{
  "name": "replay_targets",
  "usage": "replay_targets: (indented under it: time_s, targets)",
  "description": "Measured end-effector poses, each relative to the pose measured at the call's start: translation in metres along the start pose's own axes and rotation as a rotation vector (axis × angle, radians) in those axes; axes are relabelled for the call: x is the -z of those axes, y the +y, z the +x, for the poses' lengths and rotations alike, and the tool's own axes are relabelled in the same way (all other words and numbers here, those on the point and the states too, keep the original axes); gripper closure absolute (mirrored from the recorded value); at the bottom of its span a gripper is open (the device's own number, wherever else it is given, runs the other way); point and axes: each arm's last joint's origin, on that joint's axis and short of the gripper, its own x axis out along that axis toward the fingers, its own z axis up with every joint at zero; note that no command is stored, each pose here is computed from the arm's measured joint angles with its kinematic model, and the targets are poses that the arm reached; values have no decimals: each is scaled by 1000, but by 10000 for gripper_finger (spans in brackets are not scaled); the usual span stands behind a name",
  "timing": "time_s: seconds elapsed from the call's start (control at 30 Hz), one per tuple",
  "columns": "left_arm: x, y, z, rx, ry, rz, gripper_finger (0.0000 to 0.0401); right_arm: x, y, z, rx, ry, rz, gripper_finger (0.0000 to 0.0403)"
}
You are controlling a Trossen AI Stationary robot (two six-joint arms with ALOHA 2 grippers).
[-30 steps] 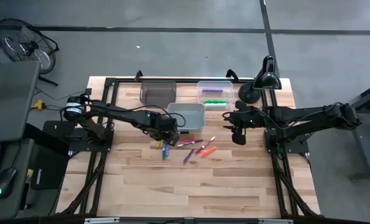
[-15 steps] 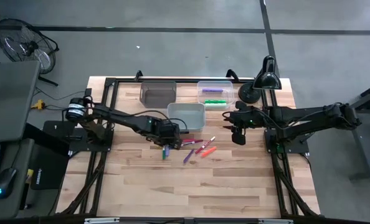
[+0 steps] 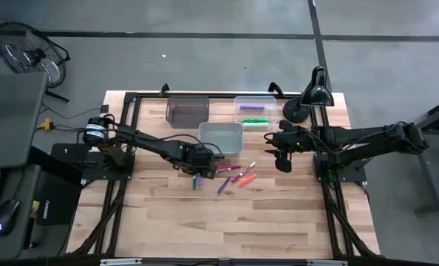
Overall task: Pick & Place Markers
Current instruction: Put the purple highlighter into the transparent bin
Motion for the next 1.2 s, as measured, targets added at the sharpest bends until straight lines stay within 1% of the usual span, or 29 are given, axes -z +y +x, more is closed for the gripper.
replay_targets:
  time_s: [0.1,0.17,0.3,0.5,0.83,1.2]
  targets:
    - [0,3,7,-36,1,0,206,1,0,0,-1,6,0,263]
    - [0,-1,15,-23,-8,0,206,0,1,0,-4,4,-1,263]
    - [0,0,15,-22,14,1,206,1,3,0,-13,8,-8,263]
    - [1,1,15,-33,18,40,210,1,5,1,-18,14,-18,263]
    - [4,4,15,-56,45,89,277,2,5,1,-17,21,-19,263]
    - [7,5,15,-71,65,118,318,3,5,1,-19,29,-20,263]
